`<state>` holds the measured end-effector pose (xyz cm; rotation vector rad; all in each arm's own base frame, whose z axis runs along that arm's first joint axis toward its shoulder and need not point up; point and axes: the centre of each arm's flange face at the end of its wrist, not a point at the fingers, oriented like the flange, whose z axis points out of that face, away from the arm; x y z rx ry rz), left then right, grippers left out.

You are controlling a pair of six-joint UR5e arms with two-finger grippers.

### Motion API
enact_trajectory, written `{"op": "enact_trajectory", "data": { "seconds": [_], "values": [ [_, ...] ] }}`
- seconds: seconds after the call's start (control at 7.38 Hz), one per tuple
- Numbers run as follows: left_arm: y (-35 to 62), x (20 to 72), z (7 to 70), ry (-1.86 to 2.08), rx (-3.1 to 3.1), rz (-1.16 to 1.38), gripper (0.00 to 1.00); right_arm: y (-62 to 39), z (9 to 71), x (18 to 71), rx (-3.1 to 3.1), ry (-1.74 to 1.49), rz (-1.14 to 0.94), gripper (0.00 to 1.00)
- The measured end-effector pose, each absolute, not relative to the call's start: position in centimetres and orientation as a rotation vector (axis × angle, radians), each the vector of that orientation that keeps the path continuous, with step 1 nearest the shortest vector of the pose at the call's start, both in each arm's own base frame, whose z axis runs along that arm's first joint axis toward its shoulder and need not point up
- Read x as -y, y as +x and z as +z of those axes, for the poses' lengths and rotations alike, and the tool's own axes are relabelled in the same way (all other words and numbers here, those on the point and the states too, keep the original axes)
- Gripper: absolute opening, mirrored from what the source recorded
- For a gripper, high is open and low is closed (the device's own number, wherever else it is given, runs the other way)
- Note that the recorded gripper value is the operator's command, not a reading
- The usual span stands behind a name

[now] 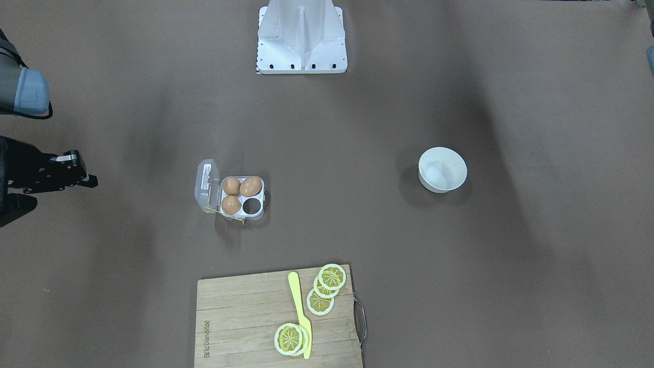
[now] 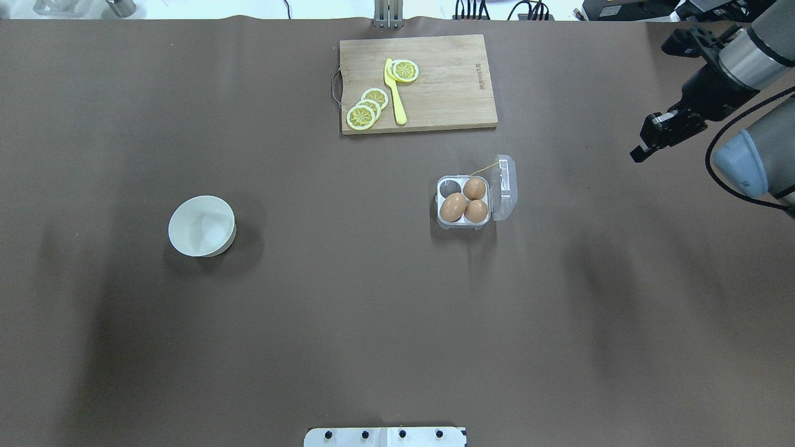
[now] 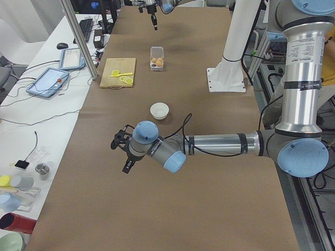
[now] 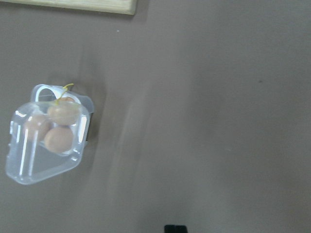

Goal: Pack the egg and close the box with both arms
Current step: 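Move the right gripper toward the open lid of the egg box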

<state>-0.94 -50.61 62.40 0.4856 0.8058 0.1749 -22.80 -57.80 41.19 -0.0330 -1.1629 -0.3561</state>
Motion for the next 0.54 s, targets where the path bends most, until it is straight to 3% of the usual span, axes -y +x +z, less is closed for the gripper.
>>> {"op": "enact_trajectory", "data": {
  "seconds": [0.54],
  "values": [
    [-2.1, 49.9, 62.2, 0.499, -0.829, 0.167, 0.89, -30.2, 38.7, 59.4, 1.206, -0.098, -0.444, 0.00]
  ]
}}
